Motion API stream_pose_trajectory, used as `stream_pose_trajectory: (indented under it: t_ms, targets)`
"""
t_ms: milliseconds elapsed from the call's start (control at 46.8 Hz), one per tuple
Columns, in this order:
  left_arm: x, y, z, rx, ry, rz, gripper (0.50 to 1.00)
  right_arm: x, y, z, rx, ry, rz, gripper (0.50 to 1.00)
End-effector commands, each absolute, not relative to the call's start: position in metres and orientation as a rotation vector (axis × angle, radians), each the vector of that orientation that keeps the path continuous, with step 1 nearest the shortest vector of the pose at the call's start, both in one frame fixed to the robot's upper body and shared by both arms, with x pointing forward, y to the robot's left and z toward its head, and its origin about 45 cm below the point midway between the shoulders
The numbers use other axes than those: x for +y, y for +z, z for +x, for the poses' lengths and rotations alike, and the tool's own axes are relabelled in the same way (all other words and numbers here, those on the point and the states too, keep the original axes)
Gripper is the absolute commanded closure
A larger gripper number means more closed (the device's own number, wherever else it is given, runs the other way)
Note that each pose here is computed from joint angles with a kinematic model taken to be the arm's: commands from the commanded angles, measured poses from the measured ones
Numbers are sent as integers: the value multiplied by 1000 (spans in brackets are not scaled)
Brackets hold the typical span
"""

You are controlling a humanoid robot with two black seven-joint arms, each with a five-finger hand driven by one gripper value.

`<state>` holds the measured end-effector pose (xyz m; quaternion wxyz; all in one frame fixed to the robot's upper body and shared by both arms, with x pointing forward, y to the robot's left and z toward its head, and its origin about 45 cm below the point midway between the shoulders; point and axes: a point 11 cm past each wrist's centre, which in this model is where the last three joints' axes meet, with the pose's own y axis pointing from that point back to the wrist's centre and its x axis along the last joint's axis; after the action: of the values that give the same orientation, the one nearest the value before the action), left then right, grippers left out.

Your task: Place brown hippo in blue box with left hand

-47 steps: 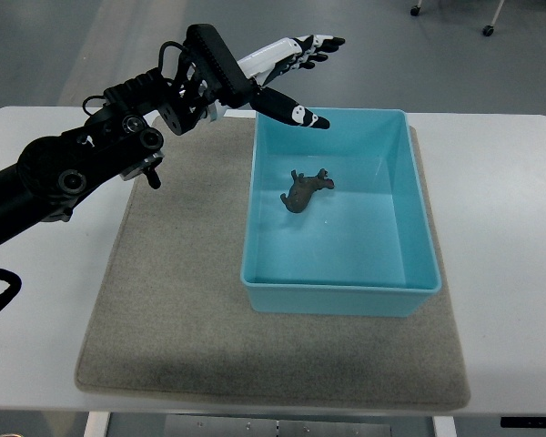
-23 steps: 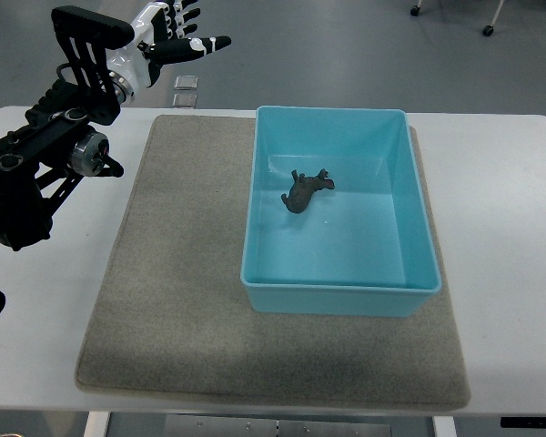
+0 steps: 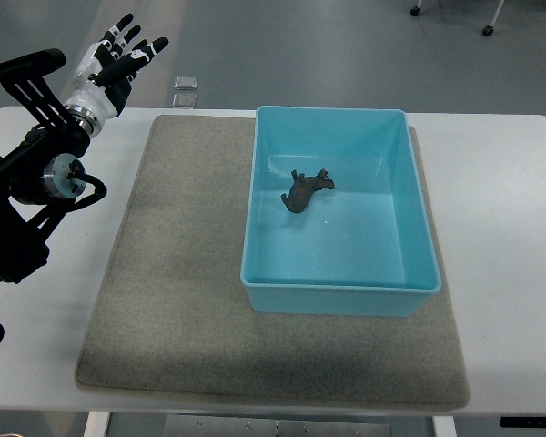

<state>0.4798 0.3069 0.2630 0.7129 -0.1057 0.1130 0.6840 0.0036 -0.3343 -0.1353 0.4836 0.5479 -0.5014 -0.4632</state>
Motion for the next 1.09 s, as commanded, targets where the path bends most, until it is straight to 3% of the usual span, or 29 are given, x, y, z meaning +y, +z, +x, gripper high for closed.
stream_pose_trajectory:
  t_ms: [0, 256, 1068]
  targets:
    - [315, 265, 480, 259, 1542, -258, 506, -334, -135, 4, -1221, -1128, 1334, 564]
    - [327, 255, 475, 346, 1576, -315, 504, -334, -135, 4, -1221, -1128, 1334, 564]
    - [330, 235, 466, 376, 1585, -290, 504, -329, -136, 4, -1213, -1150, 1352, 564]
